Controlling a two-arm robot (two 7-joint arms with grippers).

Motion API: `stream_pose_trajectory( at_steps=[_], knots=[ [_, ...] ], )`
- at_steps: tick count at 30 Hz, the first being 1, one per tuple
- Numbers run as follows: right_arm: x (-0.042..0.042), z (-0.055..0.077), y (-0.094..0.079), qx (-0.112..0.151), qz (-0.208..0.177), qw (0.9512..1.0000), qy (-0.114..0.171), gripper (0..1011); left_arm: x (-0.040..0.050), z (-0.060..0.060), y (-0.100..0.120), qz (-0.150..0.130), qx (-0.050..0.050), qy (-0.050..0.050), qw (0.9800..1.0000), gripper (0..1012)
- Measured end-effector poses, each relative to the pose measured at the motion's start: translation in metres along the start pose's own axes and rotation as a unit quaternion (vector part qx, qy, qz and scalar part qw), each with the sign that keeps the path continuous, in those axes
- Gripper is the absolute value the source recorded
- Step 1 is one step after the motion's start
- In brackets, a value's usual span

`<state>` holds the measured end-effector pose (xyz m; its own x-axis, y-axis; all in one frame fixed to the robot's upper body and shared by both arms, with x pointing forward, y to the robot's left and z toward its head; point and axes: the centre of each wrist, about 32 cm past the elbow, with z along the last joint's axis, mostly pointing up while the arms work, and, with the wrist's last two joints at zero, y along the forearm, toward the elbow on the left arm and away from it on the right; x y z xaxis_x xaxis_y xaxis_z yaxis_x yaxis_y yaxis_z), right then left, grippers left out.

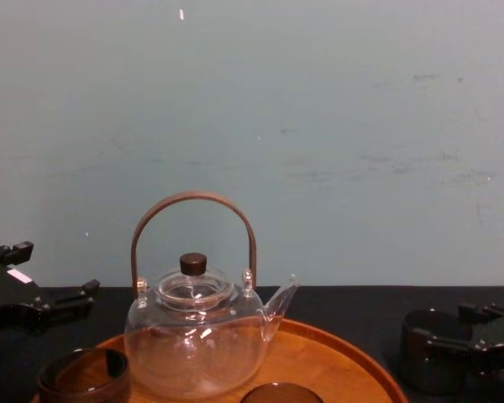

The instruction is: Pick up the glass from the table and place it on the tray.

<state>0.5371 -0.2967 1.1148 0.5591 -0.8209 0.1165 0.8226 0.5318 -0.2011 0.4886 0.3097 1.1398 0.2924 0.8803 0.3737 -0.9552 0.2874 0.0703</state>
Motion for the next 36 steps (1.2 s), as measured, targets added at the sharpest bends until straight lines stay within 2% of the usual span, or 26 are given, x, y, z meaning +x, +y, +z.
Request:
stream_pose_trajectory(
  at_steps=[28, 36],
  knots=[
    [0.0005, -0.0001, -0.0008, 0.001, 0.004, 1.0000, 0.001, 875, 0.0000, 0.0000, 0.0000, 0.000, 0.000, 0.000, 1.0000, 1001],
    [0.0014, 0.0081, -0.0059, 0.014, 0.011, 0.9998, -0.005, 875, 0.0000, 0.0000, 0.0000, 0.000, 0.000, 0.000, 1.0000, 1001]
  ],
)
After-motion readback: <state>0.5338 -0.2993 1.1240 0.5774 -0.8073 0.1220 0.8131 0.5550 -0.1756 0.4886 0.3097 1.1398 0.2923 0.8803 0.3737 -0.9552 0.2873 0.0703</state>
